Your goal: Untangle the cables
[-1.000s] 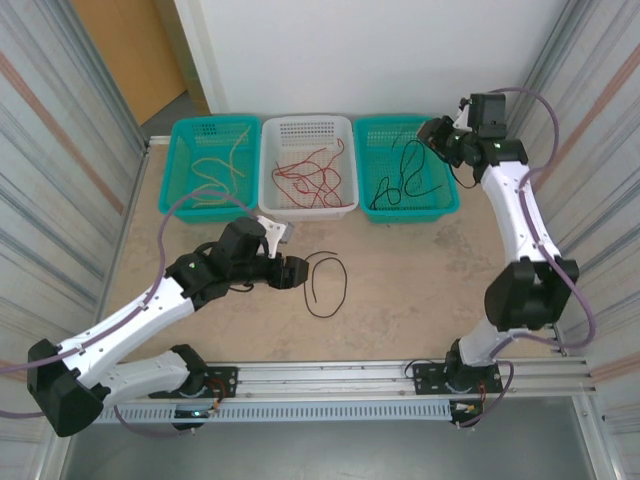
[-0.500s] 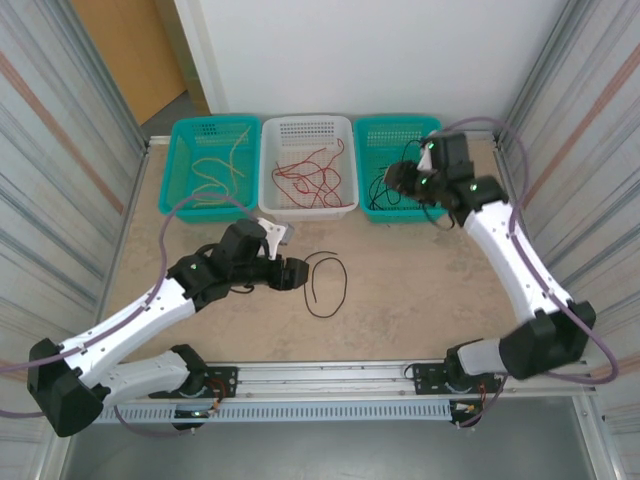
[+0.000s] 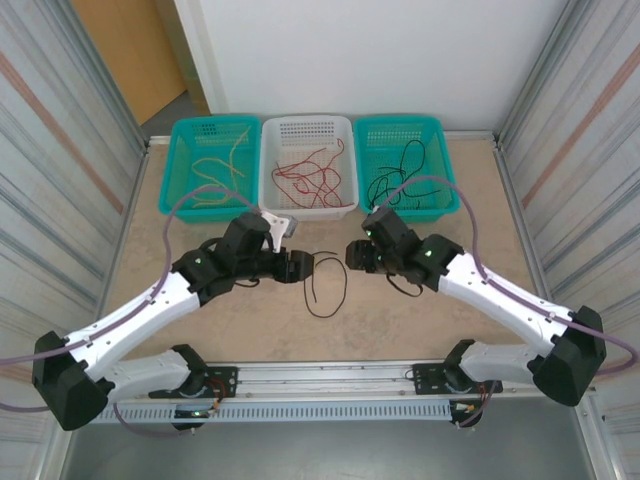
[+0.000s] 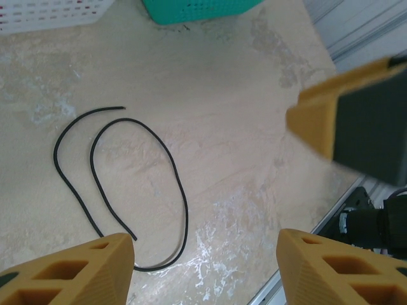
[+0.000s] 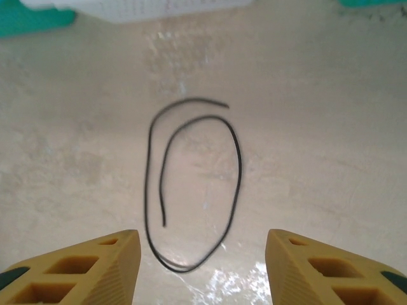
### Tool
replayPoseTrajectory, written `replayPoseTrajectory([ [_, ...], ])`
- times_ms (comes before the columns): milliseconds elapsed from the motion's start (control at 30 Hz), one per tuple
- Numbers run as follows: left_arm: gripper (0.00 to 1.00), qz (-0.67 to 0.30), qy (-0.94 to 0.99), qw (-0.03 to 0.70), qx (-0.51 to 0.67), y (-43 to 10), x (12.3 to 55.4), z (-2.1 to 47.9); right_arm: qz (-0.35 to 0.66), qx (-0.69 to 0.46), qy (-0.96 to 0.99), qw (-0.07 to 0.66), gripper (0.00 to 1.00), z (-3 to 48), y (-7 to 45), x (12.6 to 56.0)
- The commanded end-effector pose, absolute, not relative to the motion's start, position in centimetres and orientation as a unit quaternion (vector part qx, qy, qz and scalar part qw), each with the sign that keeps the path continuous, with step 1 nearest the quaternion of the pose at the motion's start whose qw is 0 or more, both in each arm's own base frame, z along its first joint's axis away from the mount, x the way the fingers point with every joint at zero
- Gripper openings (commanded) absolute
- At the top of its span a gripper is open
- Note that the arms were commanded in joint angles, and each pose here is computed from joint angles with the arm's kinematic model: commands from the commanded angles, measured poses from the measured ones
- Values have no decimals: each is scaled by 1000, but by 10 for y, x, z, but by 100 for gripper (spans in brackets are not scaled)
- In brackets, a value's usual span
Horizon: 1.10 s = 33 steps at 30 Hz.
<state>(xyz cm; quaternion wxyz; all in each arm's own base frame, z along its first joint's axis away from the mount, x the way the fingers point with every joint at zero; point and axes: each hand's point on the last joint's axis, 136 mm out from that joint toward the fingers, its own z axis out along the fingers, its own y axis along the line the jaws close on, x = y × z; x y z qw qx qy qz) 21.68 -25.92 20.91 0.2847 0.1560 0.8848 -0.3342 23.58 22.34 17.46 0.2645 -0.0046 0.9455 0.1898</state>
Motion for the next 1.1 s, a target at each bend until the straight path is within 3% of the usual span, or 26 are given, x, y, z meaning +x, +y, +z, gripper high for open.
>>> replayPoseTrajectory([
  [0,60,-333,892,281,123,-250,222,204,182,37,951,248,53,151,220,233],
  [400,60,-318,897,285,116,-236,220,200,123,86,976,159,43,72,249,224],
  [767,61,-316,895,297,105,-222,219,204,7,100,992,72,32,22,260,205],
  [1067,61,-316,895,302,93,-209,221,204,-23,113,991,63,32,13,262,194],
])
